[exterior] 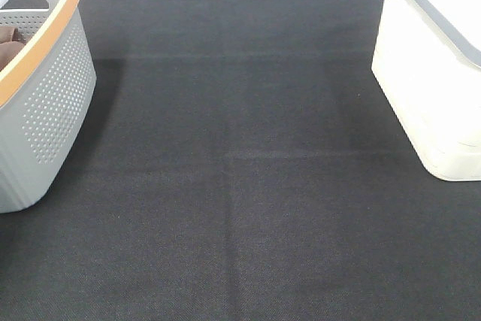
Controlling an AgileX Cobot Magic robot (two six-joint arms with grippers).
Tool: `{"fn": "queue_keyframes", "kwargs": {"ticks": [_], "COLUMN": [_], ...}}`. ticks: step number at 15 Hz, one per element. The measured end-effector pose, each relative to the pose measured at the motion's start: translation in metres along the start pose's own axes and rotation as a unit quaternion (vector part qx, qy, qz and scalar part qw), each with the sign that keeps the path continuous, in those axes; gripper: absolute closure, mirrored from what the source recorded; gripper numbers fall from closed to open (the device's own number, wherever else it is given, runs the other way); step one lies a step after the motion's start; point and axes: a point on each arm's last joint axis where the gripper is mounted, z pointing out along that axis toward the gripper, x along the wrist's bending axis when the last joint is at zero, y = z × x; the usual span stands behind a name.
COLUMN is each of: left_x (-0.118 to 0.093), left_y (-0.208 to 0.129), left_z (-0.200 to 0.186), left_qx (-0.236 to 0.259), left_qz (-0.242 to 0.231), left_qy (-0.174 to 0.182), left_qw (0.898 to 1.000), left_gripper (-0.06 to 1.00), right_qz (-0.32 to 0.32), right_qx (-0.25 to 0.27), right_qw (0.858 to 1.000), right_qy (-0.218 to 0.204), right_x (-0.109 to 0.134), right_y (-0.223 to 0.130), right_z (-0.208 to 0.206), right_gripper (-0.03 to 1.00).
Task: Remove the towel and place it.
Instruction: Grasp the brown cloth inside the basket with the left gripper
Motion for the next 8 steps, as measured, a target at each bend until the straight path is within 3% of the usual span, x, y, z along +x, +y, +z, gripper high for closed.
{"fn": "queue_keyframes", "kwargs": {"ticks": [2,4,5,7,8], "left_x": [-0.0039,-0.006,-0.006,-0.0066,-0.0065], "left_y": [0.0017,0.0031,0.0031,0.0033,0.003], "left_z": [0.0009,0.0008,0.0008,0.0007,0.0008], "left_qx": [-0.009,-0.016,-0.016,-0.017,-0.016], "left_qz": [-0.007,-0.012,-0.012,-0.003,0.001], "left_qy": [-0.02,-0.032,-0.032,-0.035,-0.035], "left_qw": [1.0,0.999,0.999,0.999,0.999], "left_gripper": [0.32,0.49,0.49,0.72,0.88], "right_qz": [0.0,0.0,0.0,0.0,0.0], "right_qx": [0.0,0.0,0.0,0.0,0.0], "right_qw": [1.0,1.0,1.0,1.0,1.0], "right_qy": [0.0,0.0,0.0,0.0,0.0], "right_x": [0.0001,0.0001,0.0001,0.0001,0.0001], "right_y": [0.0,0.0,0.0,0.0,0.0], "right_z": [0.0,0.0,0.0,0.0,0.0], "right_gripper": [0.09,0.09,0.09,0.09,0.09]}}
